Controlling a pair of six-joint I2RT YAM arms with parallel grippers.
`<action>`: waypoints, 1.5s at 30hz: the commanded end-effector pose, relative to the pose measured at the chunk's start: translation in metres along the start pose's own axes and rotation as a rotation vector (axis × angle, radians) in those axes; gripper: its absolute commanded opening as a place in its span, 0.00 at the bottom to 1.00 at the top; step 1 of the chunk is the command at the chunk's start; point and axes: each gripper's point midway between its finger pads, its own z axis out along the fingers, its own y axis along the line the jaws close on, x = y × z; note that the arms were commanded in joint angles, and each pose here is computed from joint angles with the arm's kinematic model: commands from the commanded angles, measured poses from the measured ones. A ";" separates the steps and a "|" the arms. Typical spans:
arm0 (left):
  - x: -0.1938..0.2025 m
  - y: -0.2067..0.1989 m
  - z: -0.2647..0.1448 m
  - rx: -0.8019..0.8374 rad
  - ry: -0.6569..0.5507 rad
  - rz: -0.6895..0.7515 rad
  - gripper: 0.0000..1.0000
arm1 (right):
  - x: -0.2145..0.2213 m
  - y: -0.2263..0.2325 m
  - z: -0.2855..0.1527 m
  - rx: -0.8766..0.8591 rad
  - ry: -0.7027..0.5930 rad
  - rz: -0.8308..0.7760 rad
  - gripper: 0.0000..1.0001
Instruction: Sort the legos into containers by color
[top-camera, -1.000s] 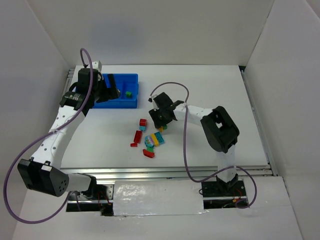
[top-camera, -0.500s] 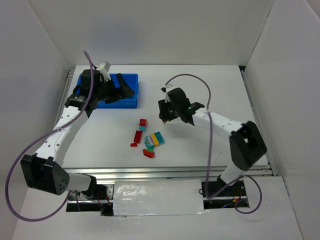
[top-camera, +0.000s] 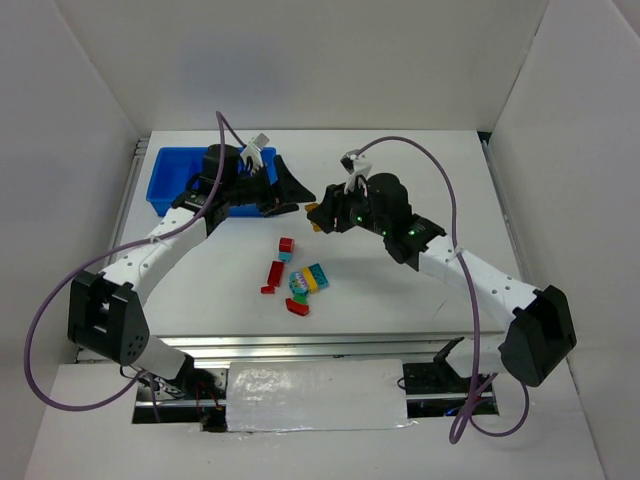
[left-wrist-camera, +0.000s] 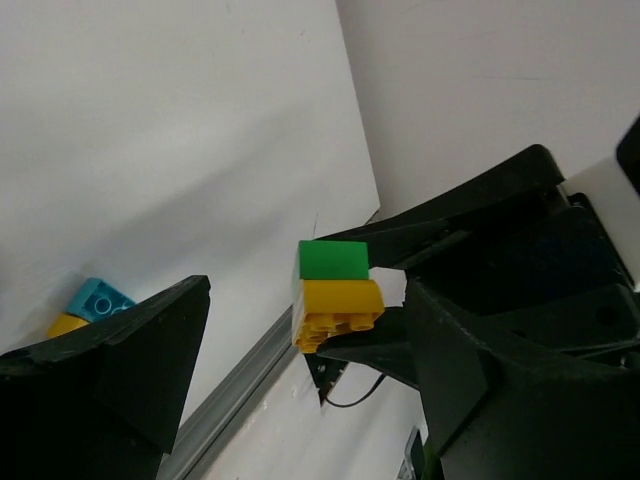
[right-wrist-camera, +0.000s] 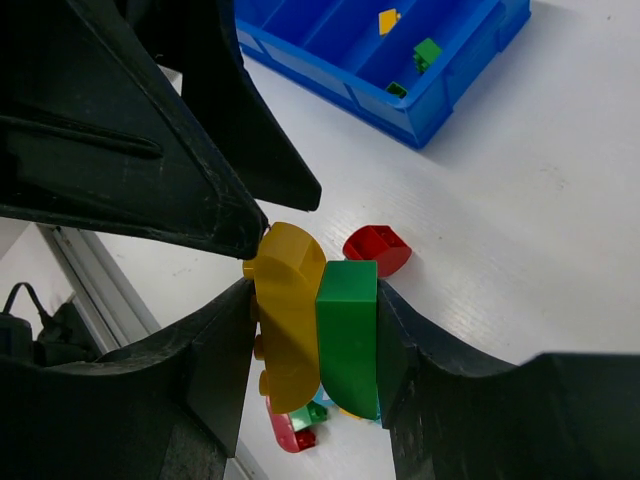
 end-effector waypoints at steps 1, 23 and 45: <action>-0.004 -0.025 0.000 0.117 0.000 0.024 0.91 | -0.022 0.016 0.000 -0.055 -0.059 0.004 0.04; 0.017 -0.028 0.015 0.138 0.091 0.066 0.16 | -0.042 0.008 0.007 0.020 -0.102 0.081 0.05; 0.002 -0.064 -0.046 0.378 0.124 0.377 0.00 | -0.048 0.036 -0.074 -0.632 -0.055 0.137 1.00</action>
